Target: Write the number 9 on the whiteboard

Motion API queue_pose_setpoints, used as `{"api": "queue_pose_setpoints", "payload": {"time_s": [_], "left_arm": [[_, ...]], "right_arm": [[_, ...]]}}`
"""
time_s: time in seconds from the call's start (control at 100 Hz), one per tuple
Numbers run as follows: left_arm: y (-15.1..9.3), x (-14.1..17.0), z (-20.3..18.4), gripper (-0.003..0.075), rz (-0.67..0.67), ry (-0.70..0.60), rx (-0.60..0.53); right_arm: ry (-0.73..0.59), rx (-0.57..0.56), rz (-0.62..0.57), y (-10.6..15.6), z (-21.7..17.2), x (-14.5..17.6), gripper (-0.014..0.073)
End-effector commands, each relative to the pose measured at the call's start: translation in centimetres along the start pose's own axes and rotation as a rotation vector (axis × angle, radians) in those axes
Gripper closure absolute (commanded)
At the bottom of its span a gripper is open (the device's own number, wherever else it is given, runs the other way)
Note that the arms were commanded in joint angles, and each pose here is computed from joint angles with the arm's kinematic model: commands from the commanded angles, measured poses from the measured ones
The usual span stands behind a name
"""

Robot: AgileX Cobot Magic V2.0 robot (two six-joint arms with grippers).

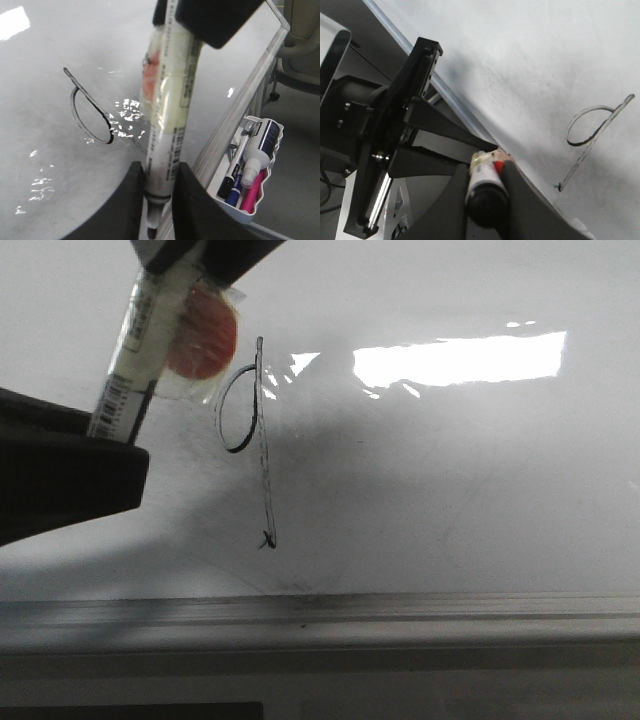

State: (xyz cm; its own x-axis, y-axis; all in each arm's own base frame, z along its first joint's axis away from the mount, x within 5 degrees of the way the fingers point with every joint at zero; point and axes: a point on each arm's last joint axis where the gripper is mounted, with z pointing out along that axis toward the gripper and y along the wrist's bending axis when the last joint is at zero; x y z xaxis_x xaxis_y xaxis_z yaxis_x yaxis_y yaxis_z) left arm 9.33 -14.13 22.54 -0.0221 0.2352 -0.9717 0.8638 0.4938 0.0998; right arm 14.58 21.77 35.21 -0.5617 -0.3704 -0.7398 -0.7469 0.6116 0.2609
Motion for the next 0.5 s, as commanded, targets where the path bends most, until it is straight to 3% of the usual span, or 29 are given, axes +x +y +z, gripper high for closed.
{"api": "queue_pose_setpoints", "payload": {"time_s": [0.0,0.09,0.18,0.29,0.49], "left_arm": [[0.0,-2.0,0.1,0.0741,-0.005,-0.138,0.008],[0.0,-2.0,0.1,0.0741,-0.019,-0.138,0.002],[0.5,-2.0,0.1,0.0741,-0.108,-0.139,-0.041],[1.1,-1.9,0.0,0.0741,-0.237,-0.135,-0.102],[2.4,-0.7,-0.1,0.0741,-0.613,-0.071,-0.258]], "right_arm": [[-0.108,-0.025,-0.014,0.6,-1.3,-1.5,0.0552],[-0.109,-0.019,-0.023,0.5,-1.3,-1.5,0.0367],[-0.117,-0.007,-0.04,0.4,-1.3,-1.6,0.0244],[-0.119,-0.006,-0.042,0.4,-1.4,-1.6,0.0249],[-0.122,-0.008,-0.043,0.5,-1.8,-1.5,0.0251]]}}
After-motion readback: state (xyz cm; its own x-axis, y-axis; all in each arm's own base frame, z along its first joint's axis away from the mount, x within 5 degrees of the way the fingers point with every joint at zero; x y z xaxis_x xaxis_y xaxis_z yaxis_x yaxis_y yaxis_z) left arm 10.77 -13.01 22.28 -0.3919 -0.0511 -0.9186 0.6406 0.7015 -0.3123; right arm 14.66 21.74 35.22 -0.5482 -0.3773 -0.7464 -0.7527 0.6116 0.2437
